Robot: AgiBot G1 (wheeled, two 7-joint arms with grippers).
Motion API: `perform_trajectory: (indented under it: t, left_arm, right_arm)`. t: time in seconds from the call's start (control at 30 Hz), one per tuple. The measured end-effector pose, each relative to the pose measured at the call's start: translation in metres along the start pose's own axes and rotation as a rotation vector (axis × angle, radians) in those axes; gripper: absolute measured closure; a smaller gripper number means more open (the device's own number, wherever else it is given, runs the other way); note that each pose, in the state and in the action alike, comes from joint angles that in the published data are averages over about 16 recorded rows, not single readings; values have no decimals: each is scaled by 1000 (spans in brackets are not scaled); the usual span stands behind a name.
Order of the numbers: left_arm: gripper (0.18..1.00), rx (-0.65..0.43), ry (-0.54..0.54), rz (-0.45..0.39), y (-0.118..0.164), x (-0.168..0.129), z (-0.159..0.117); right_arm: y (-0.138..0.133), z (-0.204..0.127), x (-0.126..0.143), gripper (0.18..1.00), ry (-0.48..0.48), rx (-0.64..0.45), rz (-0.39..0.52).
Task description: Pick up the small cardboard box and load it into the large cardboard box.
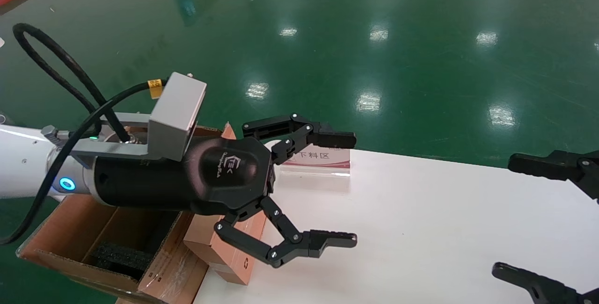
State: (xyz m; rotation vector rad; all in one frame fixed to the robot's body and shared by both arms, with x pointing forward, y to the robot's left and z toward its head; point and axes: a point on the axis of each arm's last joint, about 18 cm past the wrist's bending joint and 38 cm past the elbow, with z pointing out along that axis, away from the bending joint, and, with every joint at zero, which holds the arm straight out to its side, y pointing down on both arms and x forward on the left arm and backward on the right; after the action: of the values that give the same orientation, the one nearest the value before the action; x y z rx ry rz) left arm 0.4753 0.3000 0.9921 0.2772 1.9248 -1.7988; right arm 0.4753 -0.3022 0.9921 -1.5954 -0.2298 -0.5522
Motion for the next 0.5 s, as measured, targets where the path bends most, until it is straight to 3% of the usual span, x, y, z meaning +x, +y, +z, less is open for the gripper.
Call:
perform_trajectory:
  t: [0.5]
  left_arm:
    - [184, -55, -11, -12, 5, -3, 1]
  right_arm:
    - [0, 0, 0, 178, 0, 0, 0]
